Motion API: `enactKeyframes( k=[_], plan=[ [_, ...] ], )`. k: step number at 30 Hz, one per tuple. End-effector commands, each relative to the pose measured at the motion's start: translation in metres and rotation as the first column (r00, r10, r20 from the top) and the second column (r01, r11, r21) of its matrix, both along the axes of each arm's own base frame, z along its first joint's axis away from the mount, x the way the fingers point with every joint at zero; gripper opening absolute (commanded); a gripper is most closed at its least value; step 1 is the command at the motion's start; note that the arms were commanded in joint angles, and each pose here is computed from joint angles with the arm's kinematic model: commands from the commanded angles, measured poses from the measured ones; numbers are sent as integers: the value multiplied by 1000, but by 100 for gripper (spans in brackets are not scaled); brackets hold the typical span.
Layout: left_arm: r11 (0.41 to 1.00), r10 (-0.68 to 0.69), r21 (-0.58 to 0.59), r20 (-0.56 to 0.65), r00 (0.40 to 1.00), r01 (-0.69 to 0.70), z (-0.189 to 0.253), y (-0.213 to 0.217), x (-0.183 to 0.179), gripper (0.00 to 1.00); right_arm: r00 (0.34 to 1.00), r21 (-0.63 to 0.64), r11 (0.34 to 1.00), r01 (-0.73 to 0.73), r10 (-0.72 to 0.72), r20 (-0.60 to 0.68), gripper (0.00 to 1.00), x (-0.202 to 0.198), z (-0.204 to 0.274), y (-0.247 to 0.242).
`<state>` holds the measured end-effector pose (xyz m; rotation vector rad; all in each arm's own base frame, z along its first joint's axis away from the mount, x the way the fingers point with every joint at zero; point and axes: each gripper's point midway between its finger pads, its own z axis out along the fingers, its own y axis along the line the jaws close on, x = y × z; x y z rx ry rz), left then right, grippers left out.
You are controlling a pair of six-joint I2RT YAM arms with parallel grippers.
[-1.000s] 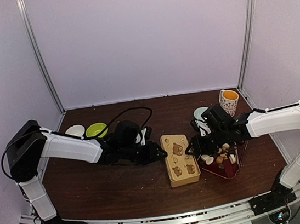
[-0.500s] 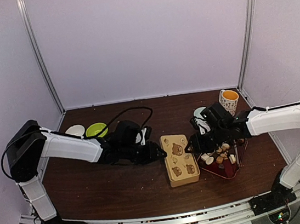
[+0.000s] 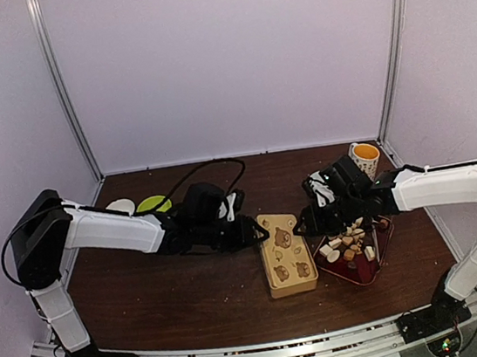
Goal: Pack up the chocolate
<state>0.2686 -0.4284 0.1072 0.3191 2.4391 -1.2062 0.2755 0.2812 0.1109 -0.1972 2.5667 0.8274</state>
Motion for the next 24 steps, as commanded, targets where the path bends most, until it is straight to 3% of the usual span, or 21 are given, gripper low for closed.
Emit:
enactKeyframes(
  k=[1, 8, 11, 15, 24],
  plan=[
    [1000, -25, -5, 27, 999, 25, 4, -11, 6, 33, 999, 3, 1000, 23, -23, 43, 41, 8, 14, -4],
    [998, -15, 66, 11, 1000, 14, -10, -7, 9, 32, 999, 9, 1000, 27, -27, 46, 41, 8, 16, -6],
    [997, -14, 73, 13, 1000, 13, -10, -7, 10, 21, 998, 12, 999, 29, -30, 49, 40, 8, 18, -6],
    [998, -12, 63, 20, 1000, 11, -5, -7, 11, 13, 998, 12, 1000, 28, -28, 49, 39, 8, 18, -7],
    [999, -6, -43, 61, 998, 9, 28, -9, 8, 13, 998, 17, 999, 38, -39, 51, 39, 8, 17, -9]
  ],
)
